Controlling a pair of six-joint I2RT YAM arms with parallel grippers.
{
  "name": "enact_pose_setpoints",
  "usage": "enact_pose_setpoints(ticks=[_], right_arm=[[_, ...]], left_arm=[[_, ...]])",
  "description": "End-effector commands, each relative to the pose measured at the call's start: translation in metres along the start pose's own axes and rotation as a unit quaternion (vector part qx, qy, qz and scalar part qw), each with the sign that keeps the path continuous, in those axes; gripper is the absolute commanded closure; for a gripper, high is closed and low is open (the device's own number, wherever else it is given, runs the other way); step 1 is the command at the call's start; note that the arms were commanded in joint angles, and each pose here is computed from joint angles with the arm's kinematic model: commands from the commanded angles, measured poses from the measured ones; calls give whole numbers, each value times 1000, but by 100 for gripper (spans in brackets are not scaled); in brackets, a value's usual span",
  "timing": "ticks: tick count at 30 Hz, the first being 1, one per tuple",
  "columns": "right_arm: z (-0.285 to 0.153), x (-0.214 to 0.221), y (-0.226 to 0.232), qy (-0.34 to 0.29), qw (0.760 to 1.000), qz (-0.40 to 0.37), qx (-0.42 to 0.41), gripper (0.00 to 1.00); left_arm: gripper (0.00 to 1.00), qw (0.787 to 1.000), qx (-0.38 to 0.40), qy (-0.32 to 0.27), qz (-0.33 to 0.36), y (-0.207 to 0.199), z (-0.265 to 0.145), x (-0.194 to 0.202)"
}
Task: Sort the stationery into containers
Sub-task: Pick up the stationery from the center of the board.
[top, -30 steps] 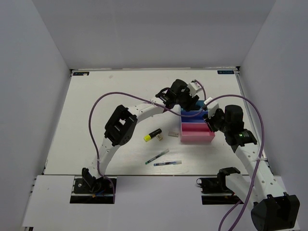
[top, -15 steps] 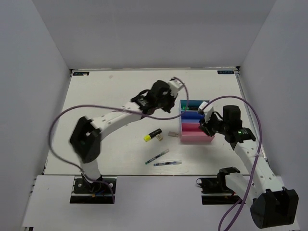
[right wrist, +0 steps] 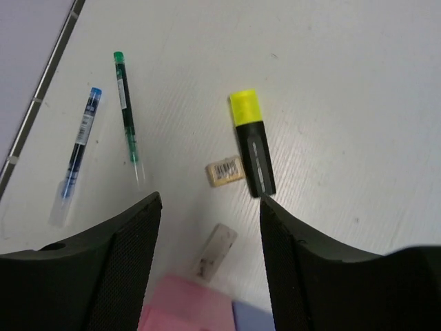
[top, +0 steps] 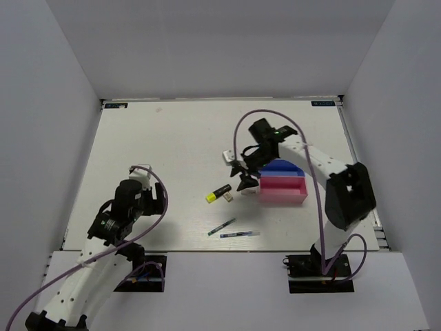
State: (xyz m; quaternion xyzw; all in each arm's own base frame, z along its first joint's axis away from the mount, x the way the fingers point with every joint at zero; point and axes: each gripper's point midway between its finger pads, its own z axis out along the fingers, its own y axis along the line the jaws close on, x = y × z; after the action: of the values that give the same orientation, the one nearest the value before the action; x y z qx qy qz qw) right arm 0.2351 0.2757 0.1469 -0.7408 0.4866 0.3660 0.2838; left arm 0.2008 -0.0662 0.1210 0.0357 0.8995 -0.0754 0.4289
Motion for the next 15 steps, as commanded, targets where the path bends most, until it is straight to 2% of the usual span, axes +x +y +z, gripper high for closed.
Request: enact_pose_setpoints(ticks=[1,6,8,15], right_arm=[[29,-4,3,35,997,-32,-55,38],[63,-2,-22,75,995,-49,-52,40],[79,3,-27,91,994,-40,-55,43],[107,26,-40,131,991,-2,-39,44]], left_arm=[[10,999,13,-23,-24,-2,-11,-7],[10,999,7,-37,-27,3,-10,-12],[10,999,10,-36,-27,2,-10,-11],[10,998,19,-57,-27,0,-17,-16]])
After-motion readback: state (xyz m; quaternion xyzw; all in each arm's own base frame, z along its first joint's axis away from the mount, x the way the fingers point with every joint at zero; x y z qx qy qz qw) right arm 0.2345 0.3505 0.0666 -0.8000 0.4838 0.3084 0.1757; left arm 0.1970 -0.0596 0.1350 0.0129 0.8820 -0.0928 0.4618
